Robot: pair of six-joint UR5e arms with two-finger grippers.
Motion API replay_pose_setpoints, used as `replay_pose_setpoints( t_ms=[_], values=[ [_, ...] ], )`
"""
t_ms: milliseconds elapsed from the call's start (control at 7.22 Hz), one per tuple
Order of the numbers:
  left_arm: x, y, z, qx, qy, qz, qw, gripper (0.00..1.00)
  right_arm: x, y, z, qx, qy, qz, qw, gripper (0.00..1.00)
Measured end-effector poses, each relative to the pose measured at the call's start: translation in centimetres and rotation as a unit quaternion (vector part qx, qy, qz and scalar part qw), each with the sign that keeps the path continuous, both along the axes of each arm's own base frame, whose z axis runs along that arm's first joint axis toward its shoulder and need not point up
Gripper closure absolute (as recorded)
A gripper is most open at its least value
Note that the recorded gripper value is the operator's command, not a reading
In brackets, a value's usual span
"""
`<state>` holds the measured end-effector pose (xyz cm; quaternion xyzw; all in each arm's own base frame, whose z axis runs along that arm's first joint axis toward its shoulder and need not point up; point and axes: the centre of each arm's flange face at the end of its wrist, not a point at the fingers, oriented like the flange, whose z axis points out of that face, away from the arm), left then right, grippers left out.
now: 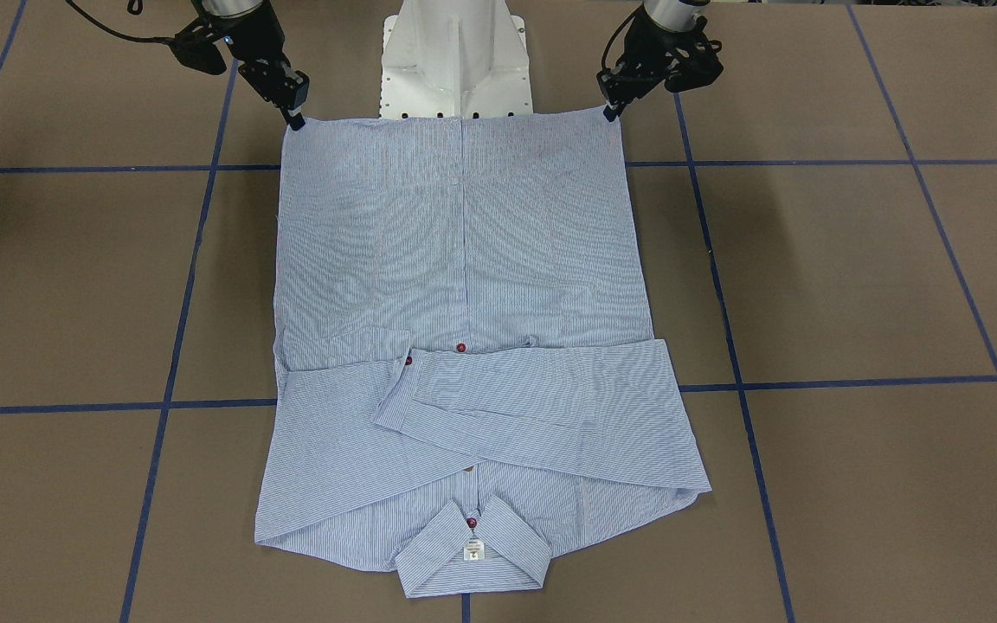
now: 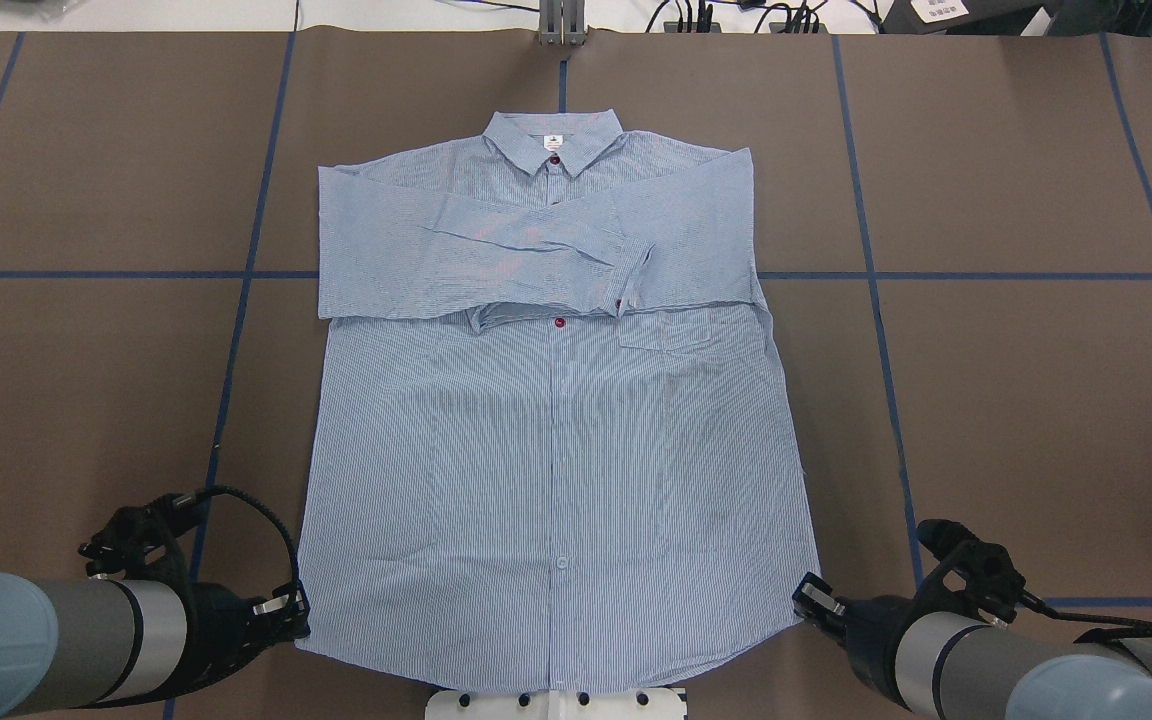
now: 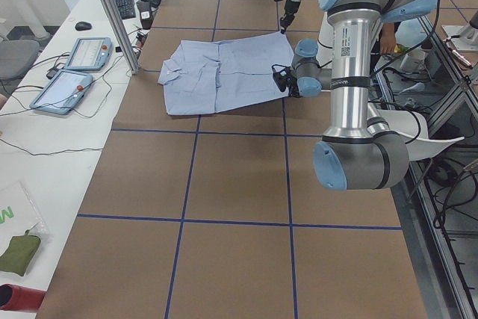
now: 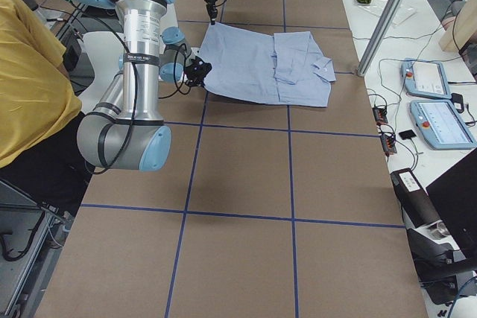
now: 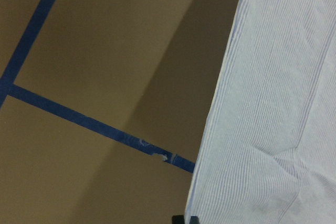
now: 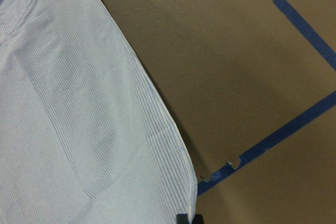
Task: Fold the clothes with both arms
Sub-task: 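Grasp both hem corners nearest the robot with left and right grippers, then lift the hem with both grippers and fold it toward the collar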
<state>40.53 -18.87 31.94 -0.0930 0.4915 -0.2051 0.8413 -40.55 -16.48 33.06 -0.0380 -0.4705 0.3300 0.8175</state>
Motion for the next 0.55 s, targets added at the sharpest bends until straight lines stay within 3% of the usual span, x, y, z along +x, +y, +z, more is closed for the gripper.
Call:
replay_pose_setpoints(
  t_ms=[277, 554],
  values=[
    [-1.4, -2.6, -2.1, -0.013, 0.027, -0.009, 0.9995, 1.0, 1.0, -2.8, -0.7, 0.002, -0.008, 0.033, 0.9994, 1.0],
    [-3.8, -7.4, -3.5, -0.016, 0.045, -0.056, 0.9973, 1.0, 2.7, -6.7, -1.6, 0.006, -0.018, 0.089, 0.9959, 1.0]
  ],
)
